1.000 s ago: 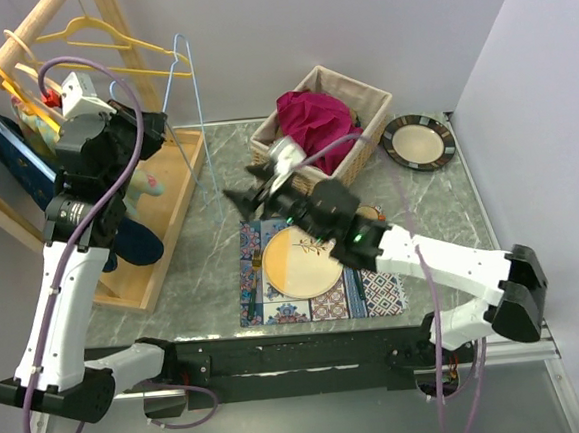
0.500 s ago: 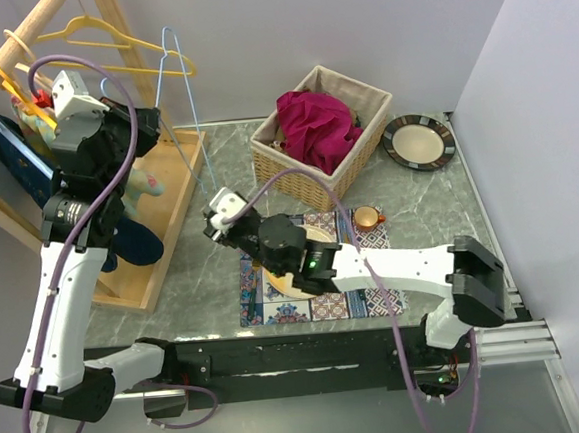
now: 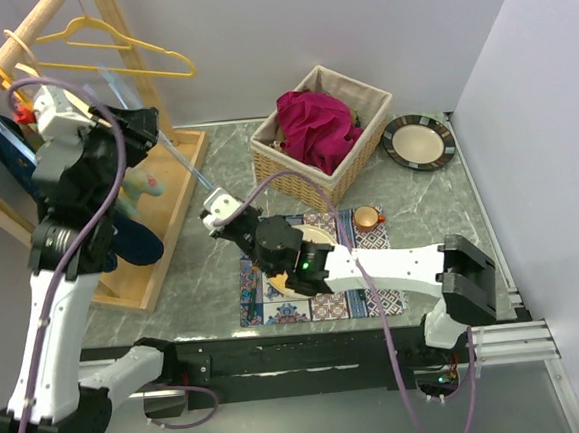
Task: Remove the skirt from the hanger
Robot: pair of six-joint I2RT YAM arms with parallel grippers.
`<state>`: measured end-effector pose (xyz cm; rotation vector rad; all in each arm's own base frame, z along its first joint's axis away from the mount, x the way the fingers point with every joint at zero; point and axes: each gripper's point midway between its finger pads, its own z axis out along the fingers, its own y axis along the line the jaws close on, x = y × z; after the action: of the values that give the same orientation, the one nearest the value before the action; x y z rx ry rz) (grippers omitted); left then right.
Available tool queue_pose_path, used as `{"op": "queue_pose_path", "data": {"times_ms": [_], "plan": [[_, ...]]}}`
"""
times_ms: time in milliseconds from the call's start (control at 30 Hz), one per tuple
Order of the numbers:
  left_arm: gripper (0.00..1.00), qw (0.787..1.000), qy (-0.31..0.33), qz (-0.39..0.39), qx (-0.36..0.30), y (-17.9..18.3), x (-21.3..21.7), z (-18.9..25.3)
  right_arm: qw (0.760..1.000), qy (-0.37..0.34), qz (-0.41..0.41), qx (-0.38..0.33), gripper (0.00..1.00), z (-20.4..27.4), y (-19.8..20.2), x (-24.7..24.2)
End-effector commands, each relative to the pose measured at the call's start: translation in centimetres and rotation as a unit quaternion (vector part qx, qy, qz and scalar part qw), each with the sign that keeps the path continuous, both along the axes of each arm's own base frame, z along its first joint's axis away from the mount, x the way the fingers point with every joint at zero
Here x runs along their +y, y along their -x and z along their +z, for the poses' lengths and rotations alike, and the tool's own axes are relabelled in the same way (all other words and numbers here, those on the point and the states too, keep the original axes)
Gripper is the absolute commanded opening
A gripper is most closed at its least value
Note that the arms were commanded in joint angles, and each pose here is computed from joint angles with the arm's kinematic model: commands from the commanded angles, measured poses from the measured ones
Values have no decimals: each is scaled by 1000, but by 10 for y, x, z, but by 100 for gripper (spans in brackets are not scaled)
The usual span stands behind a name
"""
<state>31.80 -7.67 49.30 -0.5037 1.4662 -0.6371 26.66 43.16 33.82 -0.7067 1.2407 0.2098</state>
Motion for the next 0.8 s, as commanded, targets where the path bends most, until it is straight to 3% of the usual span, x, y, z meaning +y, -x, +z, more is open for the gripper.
{"op": "queue_pose_path", "data": {"times_ms": [0, 300, 600, 767], "plan": [[67, 992, 15, -46, -116, 54, -4, 61, 994, -94, 47, -17, 0, 82, 6, -23], [97, 966, -9, -116, -230, 135, -11, 101, 986, -122, 114, 24, 0, 115, -3, -45], [97, 956, -106, -148, -231, 144, -22, 60, 976, -108, 153, 111, 0, 130, -28, -42], [97, 923, -168, -229, -259, 166, -47, 27, 974, -73, 160, 139, 0, 121, -43, -30]]}}
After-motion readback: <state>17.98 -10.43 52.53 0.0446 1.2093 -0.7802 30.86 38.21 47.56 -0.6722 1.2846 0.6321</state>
